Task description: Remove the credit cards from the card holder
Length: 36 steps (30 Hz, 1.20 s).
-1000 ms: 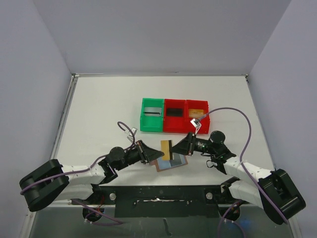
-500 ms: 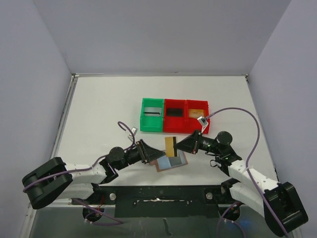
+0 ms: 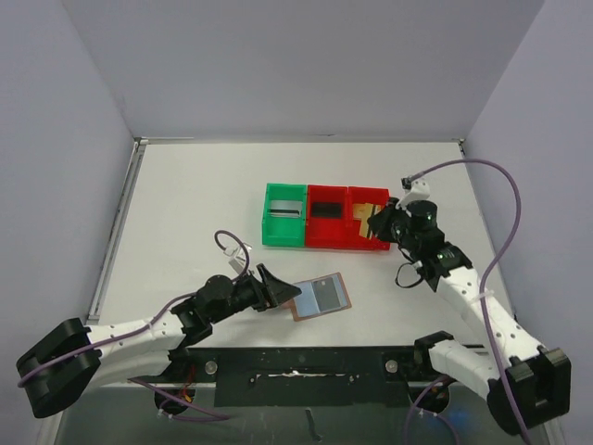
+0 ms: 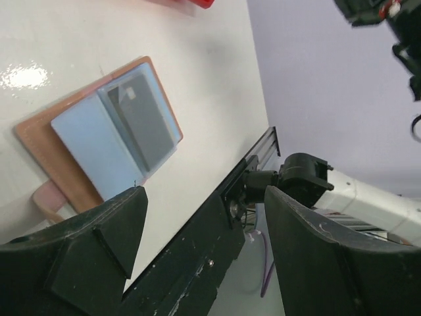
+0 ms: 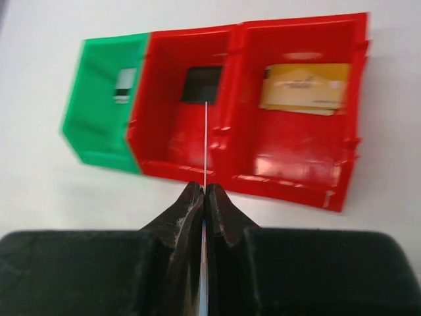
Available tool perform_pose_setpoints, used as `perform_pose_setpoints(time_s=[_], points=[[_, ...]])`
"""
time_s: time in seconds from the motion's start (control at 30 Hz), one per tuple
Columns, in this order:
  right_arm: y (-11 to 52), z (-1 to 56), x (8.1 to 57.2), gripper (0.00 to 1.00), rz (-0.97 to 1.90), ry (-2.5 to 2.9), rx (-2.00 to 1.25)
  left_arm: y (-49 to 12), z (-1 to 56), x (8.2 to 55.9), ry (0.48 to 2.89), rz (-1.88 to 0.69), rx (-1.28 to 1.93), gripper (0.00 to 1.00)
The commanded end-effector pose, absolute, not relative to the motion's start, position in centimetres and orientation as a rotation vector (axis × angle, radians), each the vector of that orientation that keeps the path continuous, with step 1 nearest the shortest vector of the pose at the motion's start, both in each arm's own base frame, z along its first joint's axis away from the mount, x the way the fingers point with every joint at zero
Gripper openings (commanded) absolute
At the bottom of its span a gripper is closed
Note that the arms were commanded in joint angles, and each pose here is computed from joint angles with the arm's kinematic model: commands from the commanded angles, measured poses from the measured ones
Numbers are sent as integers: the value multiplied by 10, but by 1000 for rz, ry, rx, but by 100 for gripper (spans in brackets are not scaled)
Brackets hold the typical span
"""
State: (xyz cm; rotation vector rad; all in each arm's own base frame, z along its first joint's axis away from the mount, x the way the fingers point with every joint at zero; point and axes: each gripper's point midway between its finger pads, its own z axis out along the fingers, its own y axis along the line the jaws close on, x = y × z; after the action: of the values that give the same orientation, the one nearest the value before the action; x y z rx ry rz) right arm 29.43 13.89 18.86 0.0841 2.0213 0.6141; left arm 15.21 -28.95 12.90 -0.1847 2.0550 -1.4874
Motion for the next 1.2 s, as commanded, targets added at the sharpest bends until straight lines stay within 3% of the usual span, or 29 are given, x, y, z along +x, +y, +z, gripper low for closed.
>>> perform_pose_setpoints(time_s=[0.0, 0.27, 0.67, 1.17], points=[[93, 166, 326, 0, 206, 2151, 68, -293, 145, 157, 2028, -1469, -137, 70], [93, 167, 366, 0, 5, 2064, -351, -295, 143, 152, 2091, -1414, -39, 71], [110, 164, 382, 0, -122, 1849, -1013, -292, 148, 154, 2117, -1363, -6, 71], [108, 144, 396, 0, -116, 1740, -1337, -285, 154, 160, 2123, -1335, -43, 71]])
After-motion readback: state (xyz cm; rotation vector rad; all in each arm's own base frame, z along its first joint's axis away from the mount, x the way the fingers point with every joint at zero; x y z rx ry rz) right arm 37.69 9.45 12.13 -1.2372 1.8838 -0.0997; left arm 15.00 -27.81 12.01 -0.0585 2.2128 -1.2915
